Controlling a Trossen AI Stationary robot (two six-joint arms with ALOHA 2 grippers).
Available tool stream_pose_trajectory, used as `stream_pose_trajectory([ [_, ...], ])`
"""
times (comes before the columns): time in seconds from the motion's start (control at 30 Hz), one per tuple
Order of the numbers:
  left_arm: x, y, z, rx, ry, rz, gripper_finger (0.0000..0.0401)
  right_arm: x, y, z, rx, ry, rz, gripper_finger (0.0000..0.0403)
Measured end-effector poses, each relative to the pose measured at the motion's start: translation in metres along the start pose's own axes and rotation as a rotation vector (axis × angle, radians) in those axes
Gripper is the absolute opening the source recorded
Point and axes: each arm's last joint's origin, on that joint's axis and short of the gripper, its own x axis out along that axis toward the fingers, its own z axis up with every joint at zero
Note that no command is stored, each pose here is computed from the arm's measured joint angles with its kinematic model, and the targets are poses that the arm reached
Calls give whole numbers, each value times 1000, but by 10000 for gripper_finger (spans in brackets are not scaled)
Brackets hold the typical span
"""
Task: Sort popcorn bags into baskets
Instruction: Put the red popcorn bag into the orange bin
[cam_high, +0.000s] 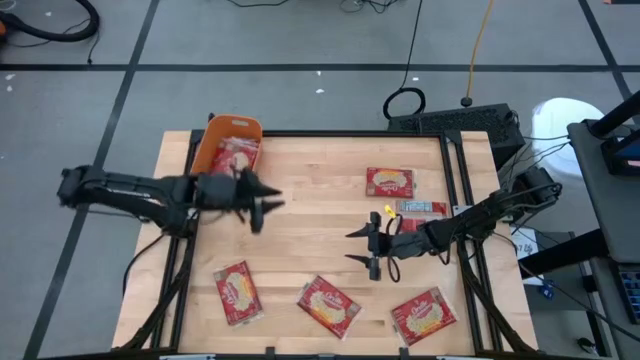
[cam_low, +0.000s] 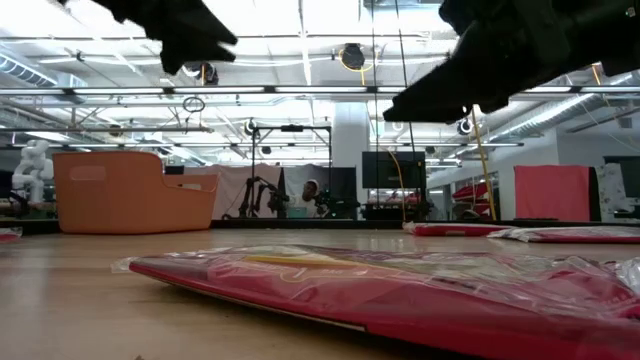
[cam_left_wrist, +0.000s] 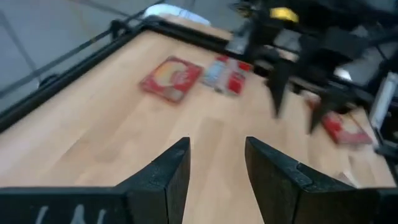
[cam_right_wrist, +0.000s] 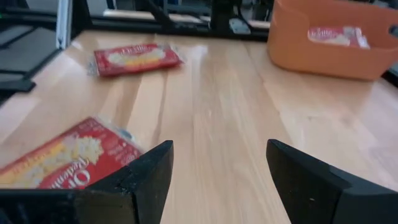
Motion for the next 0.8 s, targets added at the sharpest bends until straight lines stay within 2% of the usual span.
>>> stream_pose_trajectory([
  [0.13,5,-35,-15,84,-10,19,156,0,0,-4,-9,41,-2,251],
  [0.3,10,-66,-39,128,28,41,156,0,-1,-9,0,86,-8,251],
  [0.6,25,-101,-76,99,36,97,156,-14,-6,-11,13,196,-22,251],
  [0.8,42,-119,-89,105,-24,72,156,-36,-11,-11,45,315,-44,251],
])
